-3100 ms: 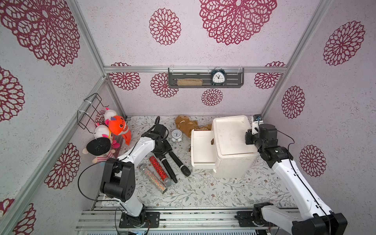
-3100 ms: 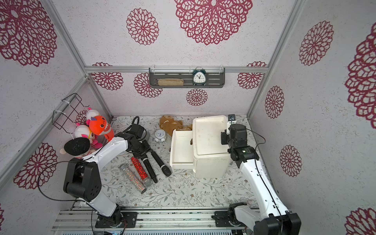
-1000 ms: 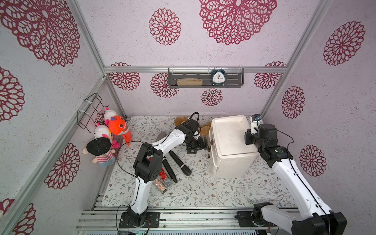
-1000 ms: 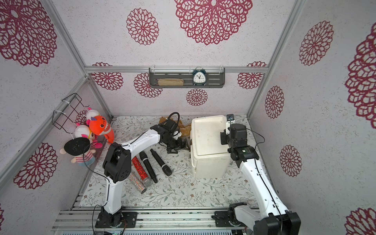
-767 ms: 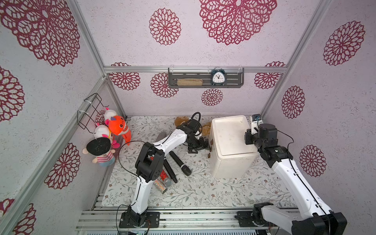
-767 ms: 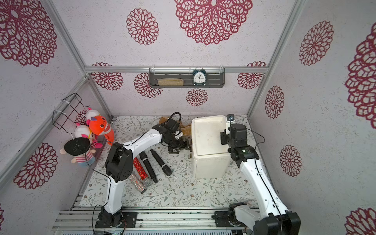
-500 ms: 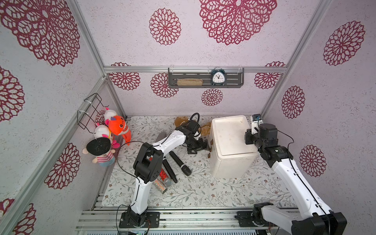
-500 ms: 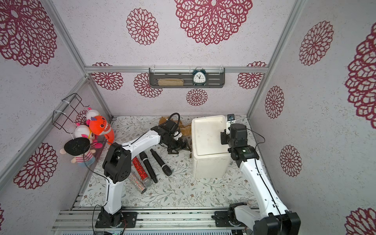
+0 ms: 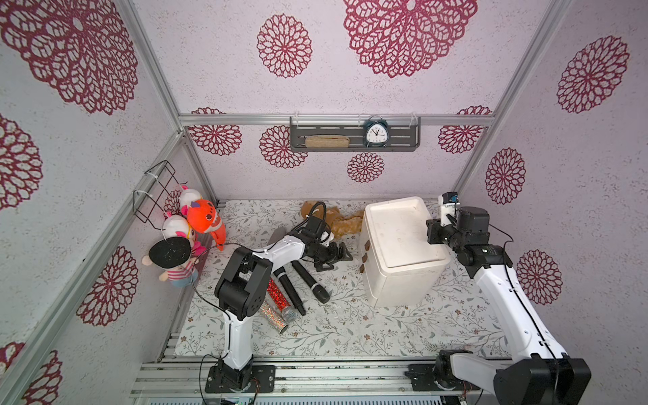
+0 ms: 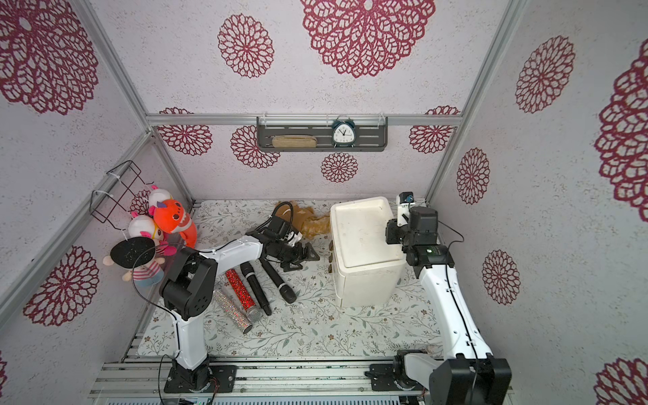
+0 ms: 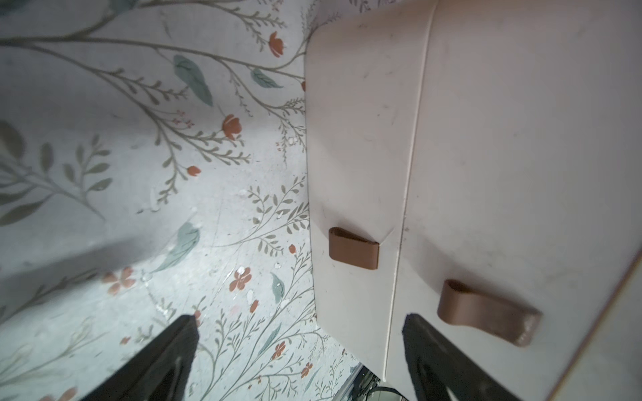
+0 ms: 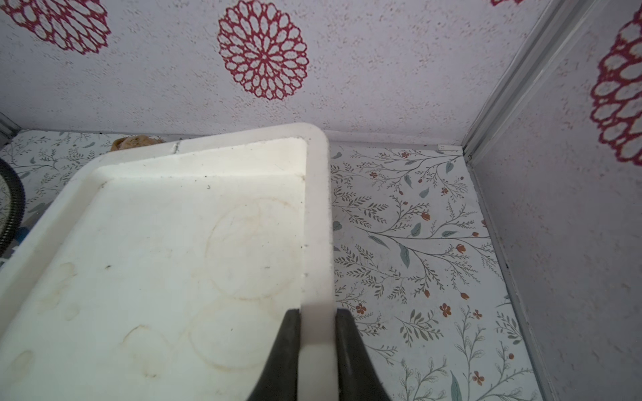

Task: Take the microphone out of the drawer
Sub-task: Close the drawer of the storage box.

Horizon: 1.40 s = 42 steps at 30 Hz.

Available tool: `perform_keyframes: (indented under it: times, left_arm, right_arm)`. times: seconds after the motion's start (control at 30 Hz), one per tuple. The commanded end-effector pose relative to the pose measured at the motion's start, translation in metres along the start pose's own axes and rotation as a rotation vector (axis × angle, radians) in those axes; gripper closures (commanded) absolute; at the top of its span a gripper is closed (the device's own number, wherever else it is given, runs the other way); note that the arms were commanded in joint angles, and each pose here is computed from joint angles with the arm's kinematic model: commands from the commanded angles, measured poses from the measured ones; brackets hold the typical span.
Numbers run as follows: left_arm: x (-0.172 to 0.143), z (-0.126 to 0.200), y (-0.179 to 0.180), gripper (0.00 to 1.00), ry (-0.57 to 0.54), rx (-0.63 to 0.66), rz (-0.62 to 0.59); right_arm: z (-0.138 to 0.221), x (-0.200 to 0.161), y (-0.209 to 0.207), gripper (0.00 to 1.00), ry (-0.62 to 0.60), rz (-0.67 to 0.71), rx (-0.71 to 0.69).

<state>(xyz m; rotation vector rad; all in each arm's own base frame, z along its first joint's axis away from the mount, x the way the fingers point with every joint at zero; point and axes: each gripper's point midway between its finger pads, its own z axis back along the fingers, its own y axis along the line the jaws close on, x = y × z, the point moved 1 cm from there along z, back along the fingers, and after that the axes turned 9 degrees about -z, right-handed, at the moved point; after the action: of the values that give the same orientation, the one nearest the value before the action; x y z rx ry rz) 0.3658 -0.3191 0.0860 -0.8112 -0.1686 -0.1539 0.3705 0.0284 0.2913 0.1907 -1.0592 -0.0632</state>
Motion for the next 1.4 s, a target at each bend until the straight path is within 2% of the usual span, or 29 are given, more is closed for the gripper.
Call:
perform_keyframes:
  times: [0.0, 0.1, 0.3, 0.47, 0.73, 0.87, 1.03, 1.37]
  left_arm:
    - [0.015, -0.007, -0.023, 0.06, -0.053, -0.143, -0.043]
    - [0.014, -0.014, -0.025, 0.09, -0.068, -0.206, -0.020]
    - [0.005, -0.027, -0.021, 0.11, -0.060, -0.203, -0.012]
    - [0.006, -0.038, -0.025, 0.13, -0.058, -0.255, -0.004]
    - [0.028, -0.048, -0.045, 0.15, -0.085, -0.320, -0.021]
    - [0.037, -0.053, -0.054, 0.25, -0.101, -0.369, -0.019]
    - [0.043, -0.059, -0.065, 0.32, -0.103, -0.423, -0.011]
    - [0.042, -0.070, -0.081, 0.37, -0.100, -0.508, 0.026]
  right_arm:
    - [-0.004, -0.030, -0.015, 1.00, 0.078, -0.099, -0.005]
    - [-0.002, -0.033, -0.031, 1.00, 0.070, -0.173, -0.026]
    - [-0.009, -0.050, -0.062, 1.00, 0.140, -0.307, -0.079]
    - [-0.007, -0.051, -0.067, 1.00, 0.108, -0.331, -0.075]
    - [-0.011, -0.065, -0.079, 1.00, 0.118, -0.376, -0.079]
    - [-0.012, -0.065, -0.082, 1.00, 0.117, -0.384, -0.079]
    - [-0.012, -0.067, -0.085, 1.00, 0.117, -0.389, -0.086]
    - [-0.012, -0.072, -0.089, 1.00, 0.114, -0.405, -0.097]
